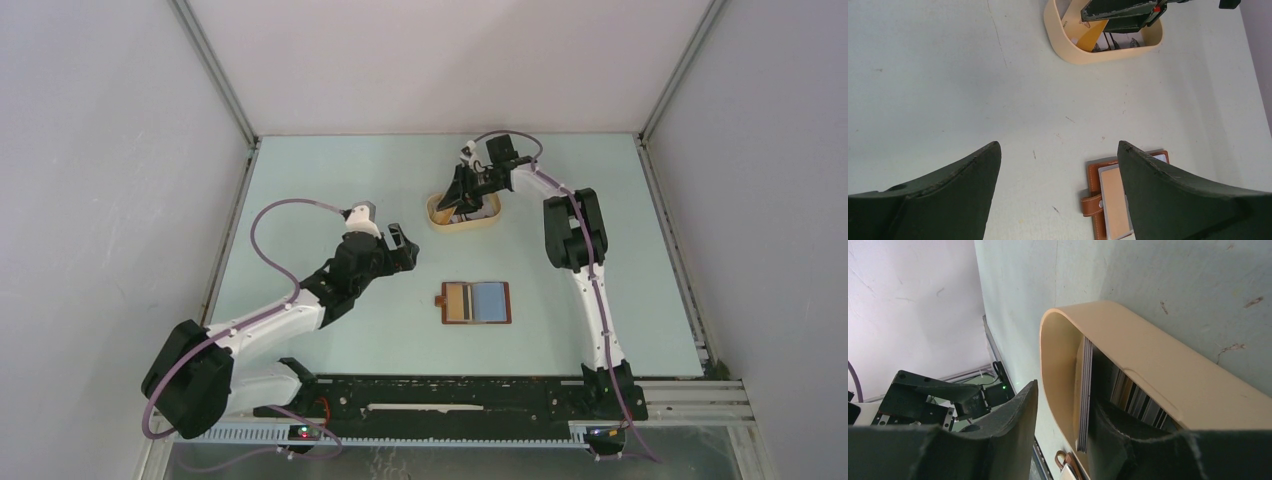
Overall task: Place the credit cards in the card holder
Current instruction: Pick up the credit card from the storage box.
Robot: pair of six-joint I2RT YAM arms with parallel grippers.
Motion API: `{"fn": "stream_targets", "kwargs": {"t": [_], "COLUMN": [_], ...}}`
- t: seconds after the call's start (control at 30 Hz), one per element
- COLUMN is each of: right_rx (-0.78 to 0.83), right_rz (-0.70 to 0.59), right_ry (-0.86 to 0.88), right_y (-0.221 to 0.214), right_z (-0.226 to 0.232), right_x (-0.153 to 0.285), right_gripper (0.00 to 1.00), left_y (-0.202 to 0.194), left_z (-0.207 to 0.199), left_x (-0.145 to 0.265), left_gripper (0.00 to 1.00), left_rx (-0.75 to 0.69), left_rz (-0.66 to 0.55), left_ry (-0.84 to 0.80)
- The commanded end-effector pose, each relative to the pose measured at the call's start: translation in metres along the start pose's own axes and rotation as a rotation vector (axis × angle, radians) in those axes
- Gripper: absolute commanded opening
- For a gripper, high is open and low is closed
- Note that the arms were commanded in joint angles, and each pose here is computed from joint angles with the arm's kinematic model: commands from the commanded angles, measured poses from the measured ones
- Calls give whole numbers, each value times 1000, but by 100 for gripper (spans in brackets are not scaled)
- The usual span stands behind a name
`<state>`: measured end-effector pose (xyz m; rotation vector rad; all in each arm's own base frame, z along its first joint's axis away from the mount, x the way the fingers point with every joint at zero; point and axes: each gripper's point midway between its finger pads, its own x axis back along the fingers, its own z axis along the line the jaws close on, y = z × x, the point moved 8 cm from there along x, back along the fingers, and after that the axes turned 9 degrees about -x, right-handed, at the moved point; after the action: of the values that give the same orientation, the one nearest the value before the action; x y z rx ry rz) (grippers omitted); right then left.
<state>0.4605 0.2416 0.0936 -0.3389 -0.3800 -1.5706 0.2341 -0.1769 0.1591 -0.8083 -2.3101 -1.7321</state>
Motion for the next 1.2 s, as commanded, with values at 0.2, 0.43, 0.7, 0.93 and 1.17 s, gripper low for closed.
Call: {"fn": "stream_targets", "kwargs": {"t": [0.2, 0.43, 0.7, 0.93, 1.17], "right_rx": [55, 39, 24, 9, -4], "right_rz": [-65, -83, -104, -109, -106], "right_ry": [49, 59, 57, 61, 68], "right_y": [16, 20, 24, 26, 25], "right_z": [25, 22, 15, 8, 5], "right_x": [36, 50, 63, 70, 73], "right_gripper": [45, 44, 44, 36, 21], "left_y": [28, 27, 27, 26, 27], "left_z": [-14, -15, -14, -14, -14], "left_x": [-2, -2, -3, -3, -3], "left_gripper": [91, 91, 91, 91, 91], "left_rx": [34, 36, 38, 36, 36], "left_rz": [-61, -56, -54, -51, -52], "left_ry": [-39, -42, -41, -39, -40]}}
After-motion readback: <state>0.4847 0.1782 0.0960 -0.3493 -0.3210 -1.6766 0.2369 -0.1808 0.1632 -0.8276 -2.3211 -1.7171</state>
